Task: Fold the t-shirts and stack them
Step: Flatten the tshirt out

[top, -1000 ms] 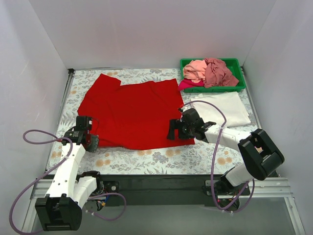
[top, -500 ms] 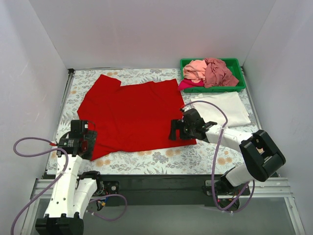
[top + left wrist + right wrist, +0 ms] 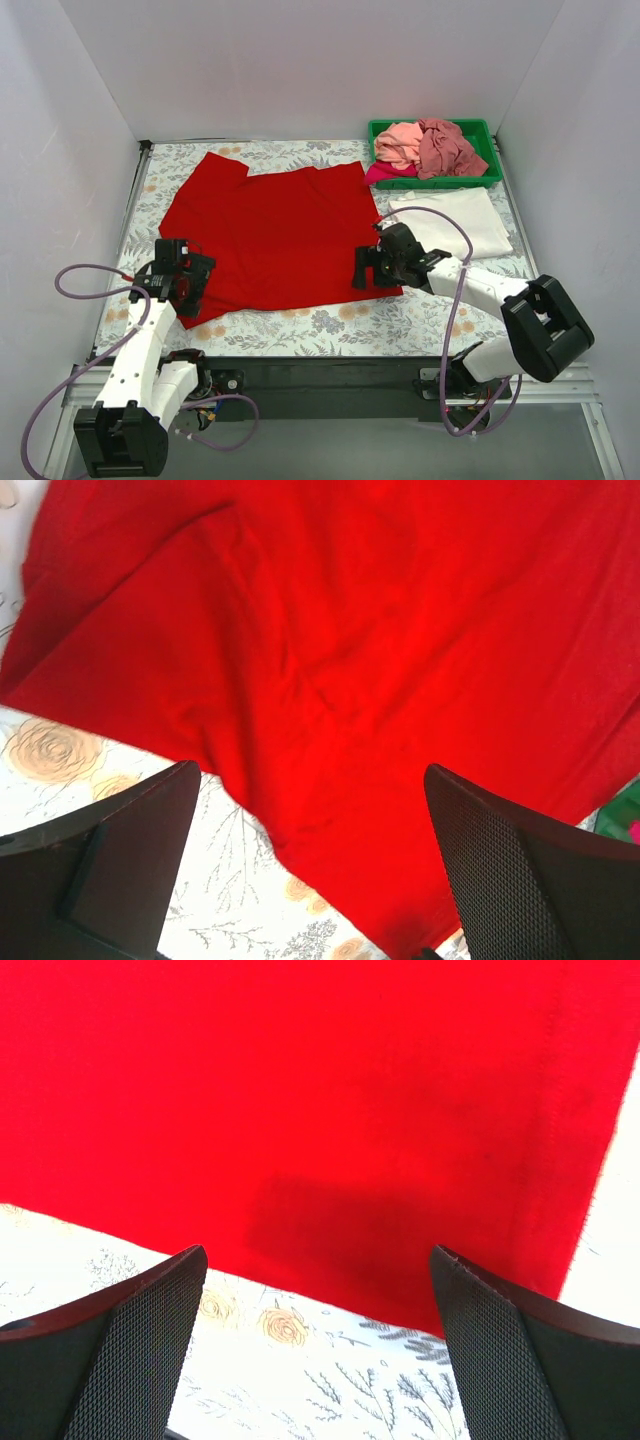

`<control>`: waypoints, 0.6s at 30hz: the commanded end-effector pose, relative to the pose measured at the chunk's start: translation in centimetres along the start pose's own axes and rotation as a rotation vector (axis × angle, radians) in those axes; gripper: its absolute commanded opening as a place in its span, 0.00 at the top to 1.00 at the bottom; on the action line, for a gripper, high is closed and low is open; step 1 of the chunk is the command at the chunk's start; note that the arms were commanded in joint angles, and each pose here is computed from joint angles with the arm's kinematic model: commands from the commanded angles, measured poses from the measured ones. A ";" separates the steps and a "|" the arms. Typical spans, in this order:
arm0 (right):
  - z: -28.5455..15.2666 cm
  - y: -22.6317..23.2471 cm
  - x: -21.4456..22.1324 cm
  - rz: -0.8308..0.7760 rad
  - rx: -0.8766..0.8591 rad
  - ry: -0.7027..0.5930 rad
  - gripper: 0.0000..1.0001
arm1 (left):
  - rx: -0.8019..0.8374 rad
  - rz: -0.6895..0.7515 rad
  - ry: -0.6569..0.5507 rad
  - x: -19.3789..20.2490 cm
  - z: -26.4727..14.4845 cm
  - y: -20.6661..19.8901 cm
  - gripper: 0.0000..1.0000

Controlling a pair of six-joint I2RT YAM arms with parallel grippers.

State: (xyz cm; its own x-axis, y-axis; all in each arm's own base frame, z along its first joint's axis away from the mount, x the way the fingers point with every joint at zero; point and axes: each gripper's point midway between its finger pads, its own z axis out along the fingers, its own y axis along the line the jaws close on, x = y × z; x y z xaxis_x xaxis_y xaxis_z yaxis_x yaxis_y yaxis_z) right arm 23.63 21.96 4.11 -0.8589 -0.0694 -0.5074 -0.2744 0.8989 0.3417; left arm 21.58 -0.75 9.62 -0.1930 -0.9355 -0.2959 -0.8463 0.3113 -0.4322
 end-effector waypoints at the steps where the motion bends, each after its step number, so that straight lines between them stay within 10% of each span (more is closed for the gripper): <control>1: -1.2 -0.3 -1.2 -0.015 0.025 -0.058 0.02 | 0.065 0.018 -0.022 -0.6 -0.1 -1.8 0.05; 18: -5.1 1.9 -6.6 -0.051 -0.010 -0.228 0.02 | 0.134 0.169 -0.057 -2.8 0.5 -7.6 0.03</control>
State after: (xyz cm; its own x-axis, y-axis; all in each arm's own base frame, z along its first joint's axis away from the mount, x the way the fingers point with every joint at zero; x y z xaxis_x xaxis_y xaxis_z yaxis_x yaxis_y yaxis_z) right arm 25.28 21.69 9.55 -0.7718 -0.0192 -0.6356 -0.2978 0.8940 0.3347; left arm 26.65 -0.61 11.39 -0.2753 -0.8892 -0.3653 -0.7813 0.4284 -0.4539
